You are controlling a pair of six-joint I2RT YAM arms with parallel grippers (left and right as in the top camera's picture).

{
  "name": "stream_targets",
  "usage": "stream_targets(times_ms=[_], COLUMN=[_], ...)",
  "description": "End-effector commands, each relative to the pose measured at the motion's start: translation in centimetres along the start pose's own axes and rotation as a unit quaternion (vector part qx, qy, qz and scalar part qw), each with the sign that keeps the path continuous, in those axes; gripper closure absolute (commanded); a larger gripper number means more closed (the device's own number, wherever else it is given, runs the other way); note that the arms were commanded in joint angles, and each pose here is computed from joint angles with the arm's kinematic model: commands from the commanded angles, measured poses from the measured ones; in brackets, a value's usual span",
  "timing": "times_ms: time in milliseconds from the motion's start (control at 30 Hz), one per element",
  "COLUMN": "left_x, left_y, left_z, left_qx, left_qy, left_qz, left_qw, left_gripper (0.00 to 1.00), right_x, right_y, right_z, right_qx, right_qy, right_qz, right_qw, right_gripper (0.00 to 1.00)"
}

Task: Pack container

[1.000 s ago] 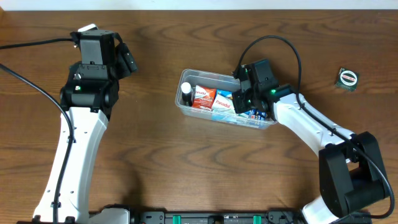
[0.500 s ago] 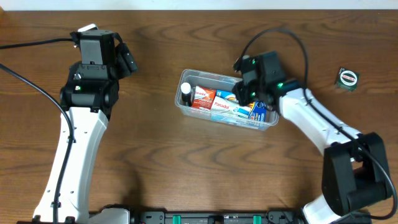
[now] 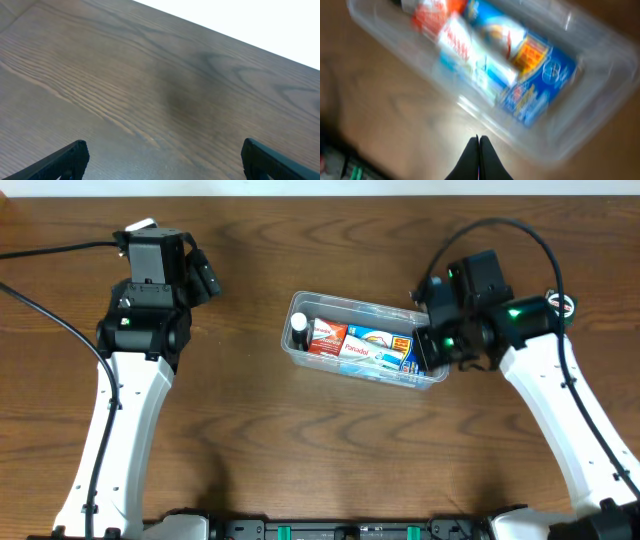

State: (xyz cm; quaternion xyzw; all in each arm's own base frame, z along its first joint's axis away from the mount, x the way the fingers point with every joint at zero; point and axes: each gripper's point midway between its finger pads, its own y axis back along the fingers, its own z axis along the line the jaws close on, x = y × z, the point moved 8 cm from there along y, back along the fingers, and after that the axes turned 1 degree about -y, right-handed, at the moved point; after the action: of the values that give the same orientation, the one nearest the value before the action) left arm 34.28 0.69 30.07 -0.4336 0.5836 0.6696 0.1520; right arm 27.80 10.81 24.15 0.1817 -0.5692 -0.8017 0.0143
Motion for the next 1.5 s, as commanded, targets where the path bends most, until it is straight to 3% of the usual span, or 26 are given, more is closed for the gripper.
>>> stream_targets(times_ms=[0, 133, 467, 1467], left_x=[-0.6, -0.6, -0.6, -0.6], left_y=[0.2, 0.2, 0.2, 0.2], left_z=[0.1, 0.1, 0.1, 0.1], left_qx=[-0.005, -0.005, -0.005, -0.005], left_qy=[-0.001, 0.000, 0.000, 0.000], left_qz=[-0.009, -0.009, -0.009, -0.009], left_qw=[1.000, 1.000, 1.000, 1.000], left_gripper=[0.02, 0.02, 0.02, 0.02], right_x=[1.3, 2.9, 4.0, 4.7], right_y=[0.1, -0.8, -4.6, -6.4], right_z=[0.0, -0.3, -1.8, -3.5], right_qx=[-0.001, 0.001, 0.018, 0.084], right_qy=[-0.014, -0.028, -0.065, -0.068], right_qz=[0.038, 0.078, 0.071, 0.087], right_qw=[0.999, 0.997, 0.995, 0.990], right_gripper=[0.99, 0.99, 0.99, 0.99])
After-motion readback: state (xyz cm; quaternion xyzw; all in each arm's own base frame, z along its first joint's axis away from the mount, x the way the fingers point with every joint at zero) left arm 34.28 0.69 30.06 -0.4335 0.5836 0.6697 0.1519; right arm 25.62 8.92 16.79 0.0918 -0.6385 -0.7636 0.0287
